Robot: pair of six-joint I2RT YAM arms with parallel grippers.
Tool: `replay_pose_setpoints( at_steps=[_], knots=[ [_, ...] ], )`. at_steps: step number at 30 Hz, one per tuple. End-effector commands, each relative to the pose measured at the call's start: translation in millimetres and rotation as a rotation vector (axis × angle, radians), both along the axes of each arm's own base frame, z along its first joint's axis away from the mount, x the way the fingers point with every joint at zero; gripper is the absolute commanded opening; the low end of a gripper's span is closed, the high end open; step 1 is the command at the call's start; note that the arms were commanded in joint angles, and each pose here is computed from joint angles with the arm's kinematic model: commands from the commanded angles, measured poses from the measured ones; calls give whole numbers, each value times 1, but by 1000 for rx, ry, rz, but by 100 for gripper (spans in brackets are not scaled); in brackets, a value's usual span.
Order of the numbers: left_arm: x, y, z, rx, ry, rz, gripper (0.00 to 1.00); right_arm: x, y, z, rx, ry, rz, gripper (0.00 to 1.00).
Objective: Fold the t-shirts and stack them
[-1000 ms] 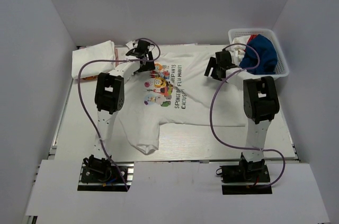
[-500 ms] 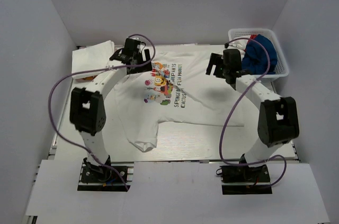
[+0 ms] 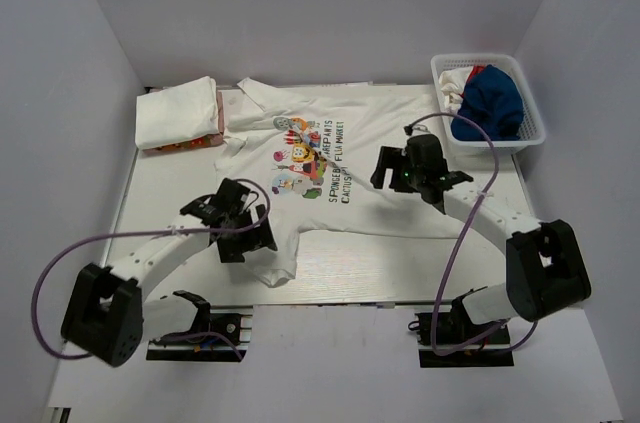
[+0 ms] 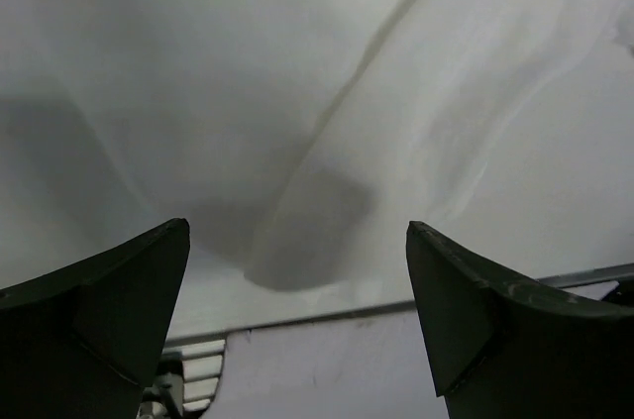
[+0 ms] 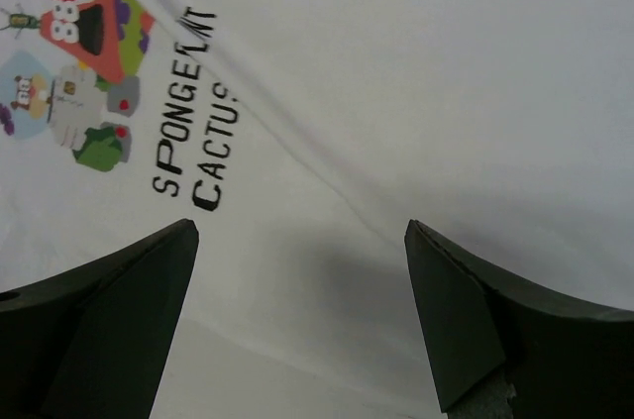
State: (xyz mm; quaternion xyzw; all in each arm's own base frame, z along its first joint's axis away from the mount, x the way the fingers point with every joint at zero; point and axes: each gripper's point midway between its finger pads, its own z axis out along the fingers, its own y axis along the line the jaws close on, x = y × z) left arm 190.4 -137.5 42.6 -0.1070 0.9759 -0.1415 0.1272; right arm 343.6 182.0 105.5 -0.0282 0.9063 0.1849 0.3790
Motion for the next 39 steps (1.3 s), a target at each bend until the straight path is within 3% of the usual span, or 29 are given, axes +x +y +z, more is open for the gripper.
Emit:
replay_pose_setpoints(
  at_steps=[1, 3, 7, 9, 13, 16, 19, 21, 28, 36, 39],
  knots=[
    [-24, 2, 16, -73, 11, 129, 100, -13, -23, -10, 16, 29, -139, 91],
    [-27, 5, 16, -84, -17, 142, 100, -30, -26, -29, 32, 75, -138, 91],
    [-15, 0, 27, -129, -77, 184, 100, -57, 34, -10, 136, 19, 240, 91],
    [-7, 14, 30, -51, -103, 248, 100, -59, 45, 9, 78, -65, 320, 91],
    [11, 28, 40, 20, -167, 294, 100, -116, 98, 15, -28, -168, 603, 91],
    [11, 47, 31, 113, -138, 385, 100, -145, 128, 4, -107, -235, 763, 91],
    [29, 30, 29, 41, -169, 371, 100, -169, 155, -20, -165, -239, 888, 88],
    [38, 13, 29, -29, -174, 319, 100, -179, 171, -30, -172, -225, 935, 83],
    [18, 9, -6, -13, -91, 247, 100, -209, 211, -42, -135, -229, 1039, 78],
    [-1, 12, -36, -5, -28, 235, 100, -210, 232, -66, -208, -248, 1125, 65],
    [-5, 14, -41, -1, -21, 235, 100, -205, 235, -72, -220, -246, 1102, 48]
  ],
)
